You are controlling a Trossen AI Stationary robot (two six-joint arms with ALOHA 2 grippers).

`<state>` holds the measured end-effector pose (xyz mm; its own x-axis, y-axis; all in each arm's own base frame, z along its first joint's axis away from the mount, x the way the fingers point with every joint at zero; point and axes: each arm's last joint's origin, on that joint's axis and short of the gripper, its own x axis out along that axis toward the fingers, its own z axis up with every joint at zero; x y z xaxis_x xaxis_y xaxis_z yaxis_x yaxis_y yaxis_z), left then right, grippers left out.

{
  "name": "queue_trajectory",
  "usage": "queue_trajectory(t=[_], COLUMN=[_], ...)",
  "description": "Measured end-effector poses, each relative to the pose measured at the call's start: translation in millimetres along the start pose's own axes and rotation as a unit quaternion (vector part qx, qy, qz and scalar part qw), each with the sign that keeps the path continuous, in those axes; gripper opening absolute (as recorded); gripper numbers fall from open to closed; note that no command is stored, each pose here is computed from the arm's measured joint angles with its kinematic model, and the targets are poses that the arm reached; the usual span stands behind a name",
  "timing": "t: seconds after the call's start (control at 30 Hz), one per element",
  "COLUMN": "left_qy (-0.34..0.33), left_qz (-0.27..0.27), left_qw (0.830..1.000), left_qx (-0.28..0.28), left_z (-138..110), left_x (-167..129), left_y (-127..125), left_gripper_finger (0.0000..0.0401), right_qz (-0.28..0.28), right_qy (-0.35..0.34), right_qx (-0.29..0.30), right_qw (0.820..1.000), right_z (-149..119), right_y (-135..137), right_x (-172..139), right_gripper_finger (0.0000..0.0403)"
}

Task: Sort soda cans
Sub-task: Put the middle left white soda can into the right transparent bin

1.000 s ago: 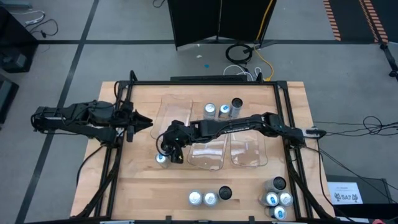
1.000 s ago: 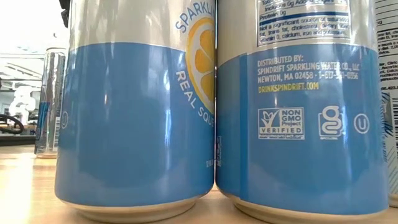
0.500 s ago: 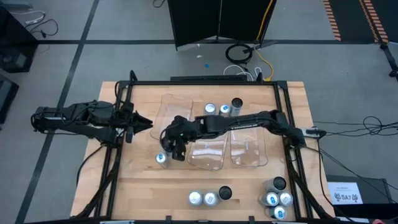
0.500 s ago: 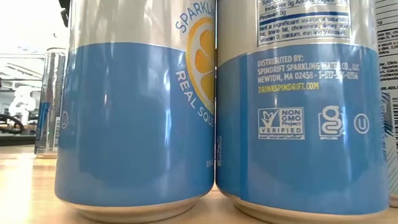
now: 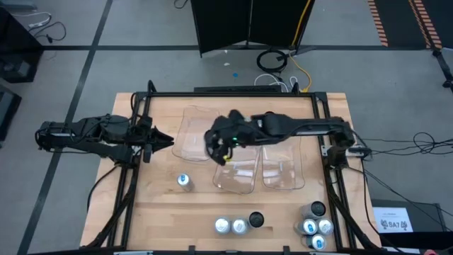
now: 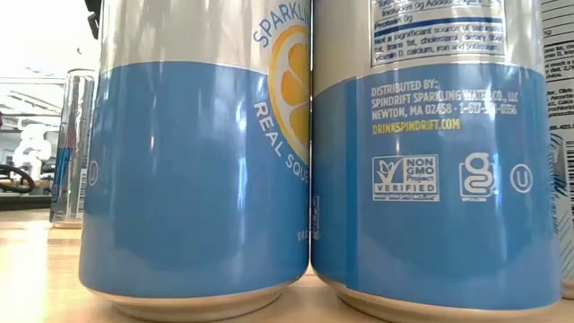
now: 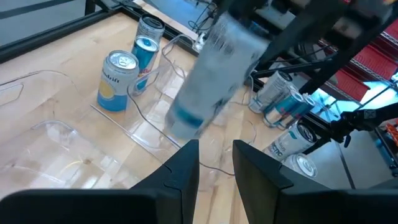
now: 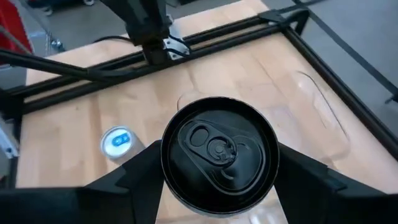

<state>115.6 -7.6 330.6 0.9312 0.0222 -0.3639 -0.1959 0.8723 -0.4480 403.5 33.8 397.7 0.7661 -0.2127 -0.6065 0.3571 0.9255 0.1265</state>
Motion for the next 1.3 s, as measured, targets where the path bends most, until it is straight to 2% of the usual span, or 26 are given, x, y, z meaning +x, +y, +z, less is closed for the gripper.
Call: queue_trajectory(t=[0.13, 0.33, 0.47, 0.6, 0.73, 0.97, 1.13, 1.3], left_qy=[0.0, 0.0, -0.005, -0.015, -0.024, -0.023, -0.023, -0.027], left_qz=[0.0, 0.0, -0.003, -0.009, -0.015, -0.014, -0.013, -0.015], left_qw=[1.0, 1.0, 1.0, 1.0, 1.0, 1.0, 1.0, 1.0], left_qx=[0.0, 0.0, -0.001, -0.002, -0.003, -0.005, -0.003, -0.004], left_z=[0, 0, 1, 3, 5, 4, 4, 5], left_x=[0, 0, 0, 0, 0, 0, 0, 0], left_y=[0, 0, -1, -2, -3, -3, -3, -3], left_gripper_finger=[0.0107, 0.0107, 0.0107, 0.0107, 0.0107, 0.0107, 0.0107, 0.0107], right_qz=[-0.058, -0.162, -0.193, -0.231, -0.23, -0.254, -0.245, -0.241], right_qy=[0.024, 0.062, 0.079, 0.054, 0.032, 0.026, 0.008, -0.009], right_qx=[0.016, 0.022, 0.034, 0.049, 0.078, 0.135, 0.162, 0.174], right_qw=[0.998, 0.985, 0.977, 0.97, 0.97, 0.957, 0.956, 0.955], right_z=[-11, -37, -49, -58, -74, -132, -175, -207], right_y=[1, 4, 3, -1, -13, -43, -61, -78], right_x=[-34, -62, -88, -114, -137, -128, -101, -74], right_gripper_finger=[0.0239, 0.0237, 0.0237, 0.0237, 0.0237, 0.0239, 0.0239, 0.0241])
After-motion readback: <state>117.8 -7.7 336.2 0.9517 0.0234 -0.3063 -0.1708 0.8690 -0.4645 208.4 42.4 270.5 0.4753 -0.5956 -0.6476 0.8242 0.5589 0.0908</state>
